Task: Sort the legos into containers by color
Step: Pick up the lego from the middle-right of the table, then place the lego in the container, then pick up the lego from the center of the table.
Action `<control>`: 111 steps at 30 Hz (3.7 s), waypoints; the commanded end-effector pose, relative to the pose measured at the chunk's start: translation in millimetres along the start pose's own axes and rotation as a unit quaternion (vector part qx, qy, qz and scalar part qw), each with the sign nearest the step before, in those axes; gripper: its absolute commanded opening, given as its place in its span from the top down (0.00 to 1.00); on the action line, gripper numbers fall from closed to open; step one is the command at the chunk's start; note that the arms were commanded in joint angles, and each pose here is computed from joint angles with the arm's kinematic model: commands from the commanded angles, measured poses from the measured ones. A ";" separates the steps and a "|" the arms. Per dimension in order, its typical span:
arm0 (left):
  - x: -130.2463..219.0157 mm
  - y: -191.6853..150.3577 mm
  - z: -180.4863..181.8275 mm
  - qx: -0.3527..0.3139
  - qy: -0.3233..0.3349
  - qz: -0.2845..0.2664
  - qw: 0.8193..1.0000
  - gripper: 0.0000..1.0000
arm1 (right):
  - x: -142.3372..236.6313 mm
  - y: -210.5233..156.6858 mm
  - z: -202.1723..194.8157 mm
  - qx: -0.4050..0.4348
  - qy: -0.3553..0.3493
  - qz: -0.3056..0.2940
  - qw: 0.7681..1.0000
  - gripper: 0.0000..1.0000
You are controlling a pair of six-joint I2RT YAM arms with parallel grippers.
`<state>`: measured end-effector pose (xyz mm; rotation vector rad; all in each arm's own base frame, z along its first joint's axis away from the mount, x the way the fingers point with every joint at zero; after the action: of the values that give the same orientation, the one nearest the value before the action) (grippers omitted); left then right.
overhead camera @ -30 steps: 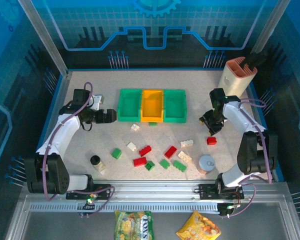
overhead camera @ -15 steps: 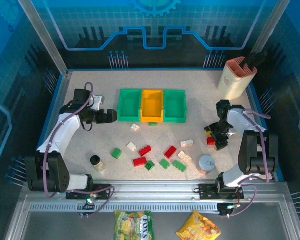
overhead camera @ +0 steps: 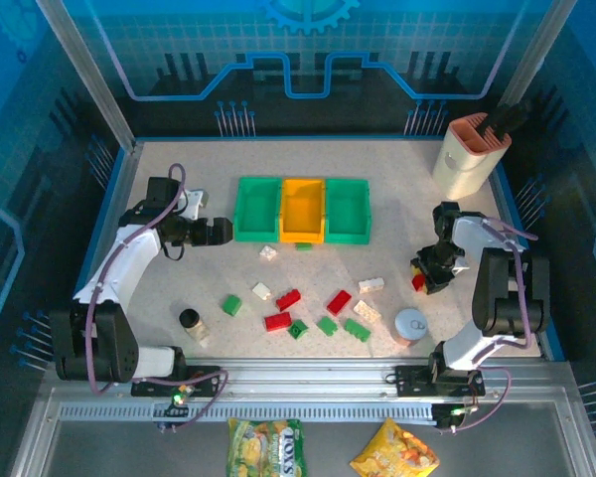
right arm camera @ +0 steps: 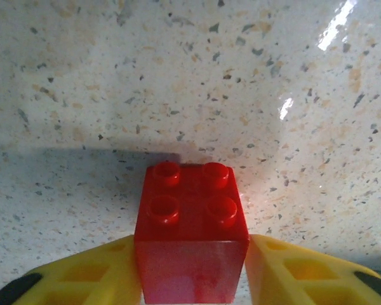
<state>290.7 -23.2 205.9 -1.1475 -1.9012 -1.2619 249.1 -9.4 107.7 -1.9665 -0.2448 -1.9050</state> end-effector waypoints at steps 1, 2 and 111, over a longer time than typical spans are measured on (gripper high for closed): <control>-2.0 -1.6 -1.1 -0.011 -0.010 0.012 1.000 0.01 | -3.0 0.5 -7.3 -0.011 -0.014 0.007 1.000 0.61; -2.1 -1.7 -1.1 -0.010 -0.011 0.012 1.000 0.01 | -2.4 0.4 -7.3 -0.010 -0.012 0.007 1.000 0.63; -0.4 -2.2 -2.2 -0.004 -0.015 0.011 1.000 0.01 | 84.7 -191.7 160.3 0.653 0.117 -0.274 0.696 0.41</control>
<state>291.2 -23.9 202.4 -1.1615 -1.8945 -1.2442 335.7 208.6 215.5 -0.6952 -1.6398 -1.3605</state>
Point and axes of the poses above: each hand's point on the last joint's axis, 136 mm out from that joint toward the fingers, its own x axis back along the fingers, its own z axis along the line the jaws close on, y = z × x, the point moved 8 cm from there along x, back along the fingers, and after that the axes turned 5 degrees about x, right-handed, at the moved point
